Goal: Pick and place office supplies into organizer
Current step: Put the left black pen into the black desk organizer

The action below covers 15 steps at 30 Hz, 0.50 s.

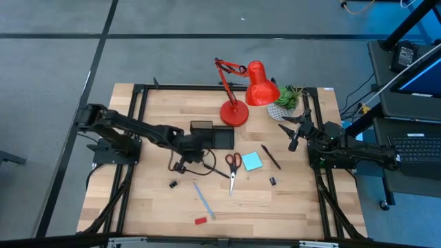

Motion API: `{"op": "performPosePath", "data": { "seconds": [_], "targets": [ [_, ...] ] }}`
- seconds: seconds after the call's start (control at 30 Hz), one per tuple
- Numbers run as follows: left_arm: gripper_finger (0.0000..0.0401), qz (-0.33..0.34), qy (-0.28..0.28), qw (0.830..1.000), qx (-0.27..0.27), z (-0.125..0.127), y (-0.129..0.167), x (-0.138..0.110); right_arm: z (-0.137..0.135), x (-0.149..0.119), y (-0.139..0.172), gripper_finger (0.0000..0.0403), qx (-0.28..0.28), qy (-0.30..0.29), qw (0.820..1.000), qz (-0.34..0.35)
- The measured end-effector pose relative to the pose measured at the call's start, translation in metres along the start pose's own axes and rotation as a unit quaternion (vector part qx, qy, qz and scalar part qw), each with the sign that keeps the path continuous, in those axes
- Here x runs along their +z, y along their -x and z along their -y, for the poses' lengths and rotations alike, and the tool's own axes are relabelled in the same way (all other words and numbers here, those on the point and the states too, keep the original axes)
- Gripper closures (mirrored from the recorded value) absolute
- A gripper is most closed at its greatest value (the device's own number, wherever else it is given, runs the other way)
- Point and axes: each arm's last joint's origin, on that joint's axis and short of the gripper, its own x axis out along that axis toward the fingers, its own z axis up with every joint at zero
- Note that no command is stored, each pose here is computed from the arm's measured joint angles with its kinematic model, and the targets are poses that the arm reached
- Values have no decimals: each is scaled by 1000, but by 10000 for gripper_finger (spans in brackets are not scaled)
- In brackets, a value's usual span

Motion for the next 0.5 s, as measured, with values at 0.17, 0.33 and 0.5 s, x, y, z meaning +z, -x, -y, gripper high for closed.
{"op": "performPosePath", "data": {
  "seconds": [0.17,0.33,0.5],
  "targets": [
    [376,94,47,989,101,-12,37,12,0,0,0,237,0,1,1000,1],
    [376,206,116,960,151,-28,71,18,0,0,0,237,0,1,1000,2],
    [376,274,150,931,189,-49,88,15,0,1,0,237,-1,0,1000,3]
  ]
}}
